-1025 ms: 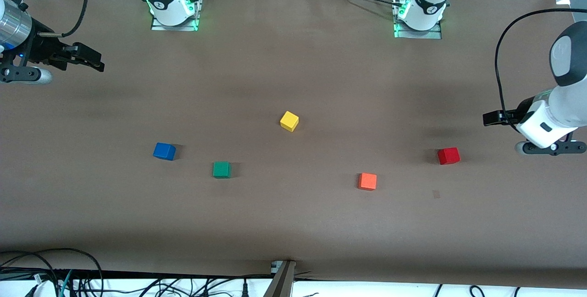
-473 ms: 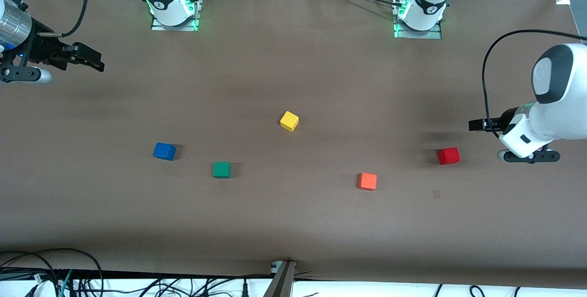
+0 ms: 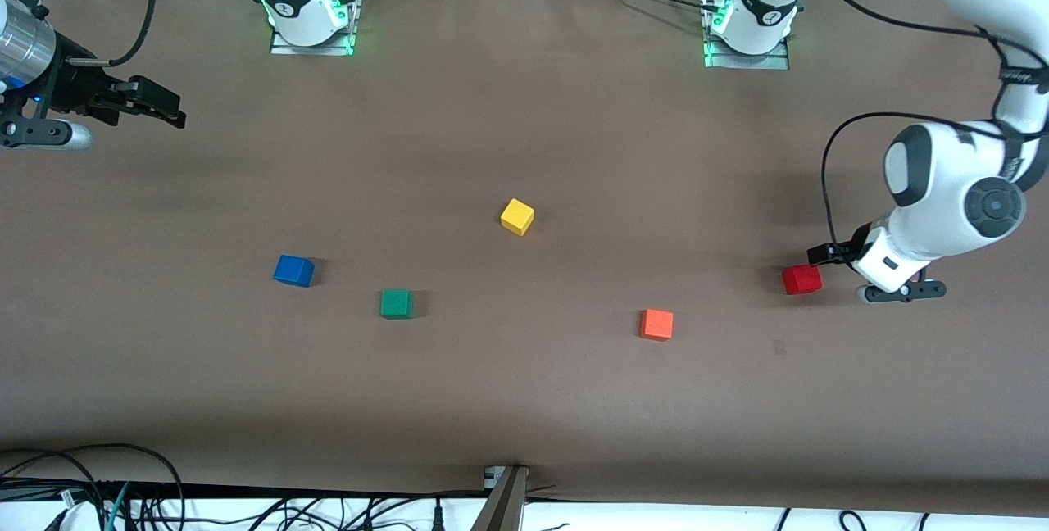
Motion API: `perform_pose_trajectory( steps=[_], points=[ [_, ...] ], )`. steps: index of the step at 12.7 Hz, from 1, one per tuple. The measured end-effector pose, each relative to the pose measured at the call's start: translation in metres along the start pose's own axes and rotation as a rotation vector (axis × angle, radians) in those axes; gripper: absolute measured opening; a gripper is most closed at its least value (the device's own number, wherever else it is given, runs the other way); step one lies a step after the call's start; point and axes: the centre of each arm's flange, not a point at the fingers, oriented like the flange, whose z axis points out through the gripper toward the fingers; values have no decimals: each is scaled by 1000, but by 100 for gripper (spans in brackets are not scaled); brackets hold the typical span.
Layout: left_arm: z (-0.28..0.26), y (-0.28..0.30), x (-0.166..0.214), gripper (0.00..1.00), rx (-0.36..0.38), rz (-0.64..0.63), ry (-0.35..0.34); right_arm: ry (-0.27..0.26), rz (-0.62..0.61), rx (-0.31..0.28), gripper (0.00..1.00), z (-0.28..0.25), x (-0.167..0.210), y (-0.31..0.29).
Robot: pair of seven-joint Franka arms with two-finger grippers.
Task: Pass red block to right arm, stack on blue
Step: 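Lower the open left gripper over the red cube, then close the left gripper on the red cube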
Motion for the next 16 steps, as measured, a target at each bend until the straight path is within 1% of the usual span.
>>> perform_pose_trajectory(
  steps=[2,6,14,15,16],
  points=[
    [21,1,3,100,-7,-3,22,0,0,0,100,0,0,0],
    [45,6,9,100,-17,-17,58,0,3,0,100,0,0,1],
    [57,10,11,100,-20,-14,52,2,4,0,100,0,0,2],
    [57,10,11,93,-20,-13,52,2,4,0,100,0,0,2],
    [57,10,11,93,-20,-12,52,3,4,0,100,0,0,2]
  ],
)
